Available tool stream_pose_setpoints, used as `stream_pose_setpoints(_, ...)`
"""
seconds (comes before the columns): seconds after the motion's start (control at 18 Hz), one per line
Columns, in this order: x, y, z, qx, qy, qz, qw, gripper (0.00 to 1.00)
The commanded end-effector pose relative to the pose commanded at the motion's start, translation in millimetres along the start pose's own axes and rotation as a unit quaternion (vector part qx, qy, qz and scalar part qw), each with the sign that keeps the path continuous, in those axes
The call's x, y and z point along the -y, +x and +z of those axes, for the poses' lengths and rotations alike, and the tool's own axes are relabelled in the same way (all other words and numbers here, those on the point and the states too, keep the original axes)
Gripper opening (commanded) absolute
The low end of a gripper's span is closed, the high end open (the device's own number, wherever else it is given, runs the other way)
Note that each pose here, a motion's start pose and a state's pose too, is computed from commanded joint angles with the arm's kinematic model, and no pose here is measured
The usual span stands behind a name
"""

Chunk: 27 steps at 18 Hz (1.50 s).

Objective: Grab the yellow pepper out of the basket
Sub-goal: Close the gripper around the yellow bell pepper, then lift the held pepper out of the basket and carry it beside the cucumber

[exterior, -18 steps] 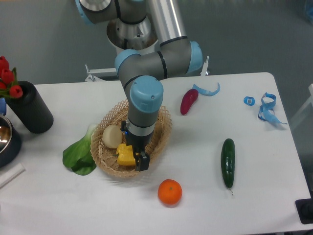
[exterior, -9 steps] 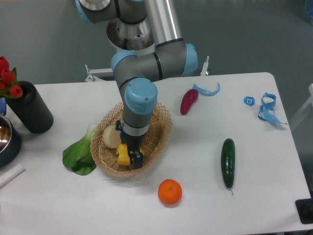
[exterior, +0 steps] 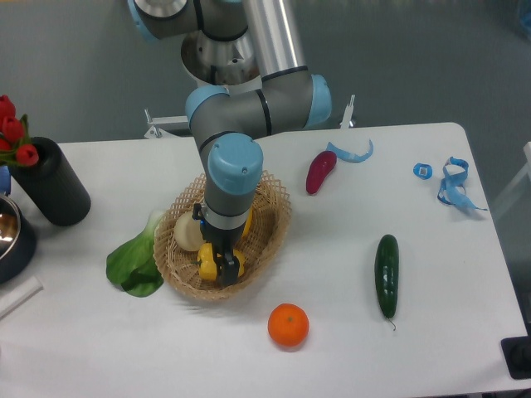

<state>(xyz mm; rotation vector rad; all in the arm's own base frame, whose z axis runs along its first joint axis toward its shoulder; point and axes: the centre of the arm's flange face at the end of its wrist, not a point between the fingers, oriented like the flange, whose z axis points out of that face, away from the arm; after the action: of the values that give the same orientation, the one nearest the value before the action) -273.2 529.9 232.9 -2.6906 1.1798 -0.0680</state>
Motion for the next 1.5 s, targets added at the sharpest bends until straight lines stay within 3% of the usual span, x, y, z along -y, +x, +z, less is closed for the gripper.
stream_pose_setpoints(0.56, 0.7, -0.4, 18.6, -0.014, -0.009, -0.001, 0.9999, 0.97)
stream_pose_setpoints(0.89, 3.4, -5.0, 11.5, -0.005, -0.008, -0.048, 0.9988, 0.29)
stream_pose_setpoints(1.17, 2.1, -6.3, -5.4, 0.005, 0.01, -0.062, 0.998, 0.27)
stream_pose_setpoints(1.5, -15.8, 1.6, -96.4, 0.073, 0.017, -0.131, 0.9886, 0.28)
